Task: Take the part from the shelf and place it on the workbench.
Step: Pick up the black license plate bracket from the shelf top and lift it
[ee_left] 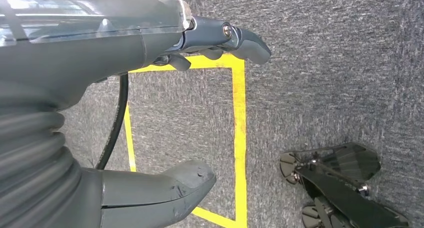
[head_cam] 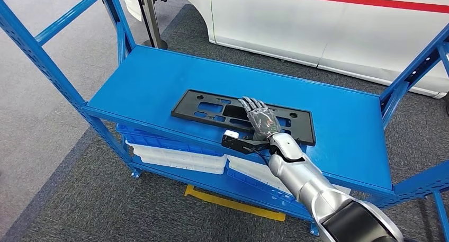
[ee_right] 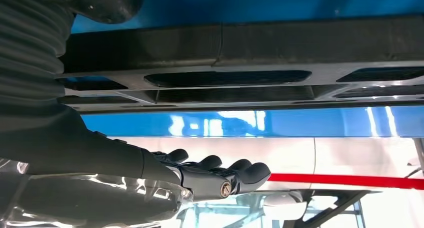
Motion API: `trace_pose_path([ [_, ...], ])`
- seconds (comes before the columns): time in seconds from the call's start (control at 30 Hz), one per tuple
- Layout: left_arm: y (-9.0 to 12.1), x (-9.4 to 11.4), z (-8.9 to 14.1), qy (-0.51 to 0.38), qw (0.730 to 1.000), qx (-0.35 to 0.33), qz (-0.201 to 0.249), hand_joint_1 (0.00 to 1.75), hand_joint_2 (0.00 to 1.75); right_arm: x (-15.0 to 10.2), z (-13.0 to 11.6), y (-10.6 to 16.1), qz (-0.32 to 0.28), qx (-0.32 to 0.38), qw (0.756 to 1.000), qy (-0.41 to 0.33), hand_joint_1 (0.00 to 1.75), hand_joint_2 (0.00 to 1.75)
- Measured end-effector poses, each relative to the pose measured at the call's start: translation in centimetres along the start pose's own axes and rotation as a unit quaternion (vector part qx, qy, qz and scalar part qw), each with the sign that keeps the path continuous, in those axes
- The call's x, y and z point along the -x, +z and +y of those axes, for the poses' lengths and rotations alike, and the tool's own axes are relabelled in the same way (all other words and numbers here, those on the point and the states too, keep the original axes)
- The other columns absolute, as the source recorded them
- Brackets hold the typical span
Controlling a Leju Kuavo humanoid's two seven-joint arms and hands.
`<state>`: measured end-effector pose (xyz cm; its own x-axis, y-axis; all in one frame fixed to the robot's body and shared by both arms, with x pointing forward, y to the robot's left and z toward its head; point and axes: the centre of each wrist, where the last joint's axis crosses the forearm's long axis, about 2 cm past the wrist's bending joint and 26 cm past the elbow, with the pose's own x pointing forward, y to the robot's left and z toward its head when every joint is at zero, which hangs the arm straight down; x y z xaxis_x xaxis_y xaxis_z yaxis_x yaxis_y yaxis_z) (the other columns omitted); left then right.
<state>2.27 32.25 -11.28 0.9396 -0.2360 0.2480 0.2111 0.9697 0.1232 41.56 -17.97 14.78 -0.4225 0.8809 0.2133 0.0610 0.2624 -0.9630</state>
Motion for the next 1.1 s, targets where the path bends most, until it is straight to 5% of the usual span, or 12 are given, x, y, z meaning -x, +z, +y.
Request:
trace_pose_path([
  [0.87, 0.0, 0.0, 0.0, -0.003, 1.000, 0.001, -0.003, 0.00, 1.75, -0.5, 0.4, 0.0, -0.024, -0.016, 1.000, 0.011, 0.06, 1.75],
  [0.9, 0.0, -0.1, 0.0, -0.003, 1.000, 0.001, -0.004, 0.00, 1.75, -0.8, 0.5, -0.1, -0.028, -0.017, 0.999, 0.010, 0.15, 1.75],
  [1.03, 0.0, -0.1, 0.0, 0.000, 1.000, 0.000, -0.003, 0.00, 1.75, -2.1, 1.0, 0.0, -0.040, -0.022, 0.999, 0.003, 1.66, 1.75],
  [1.1, 0.0, 0.0, 0.0, 0.003, 1.000, -0.001, -0.002, 0.00, 1.75, -2.5, 1.4, 0.2, -0.044, -0.024, 0.999, -0.002, 1.68, 1.75],
])
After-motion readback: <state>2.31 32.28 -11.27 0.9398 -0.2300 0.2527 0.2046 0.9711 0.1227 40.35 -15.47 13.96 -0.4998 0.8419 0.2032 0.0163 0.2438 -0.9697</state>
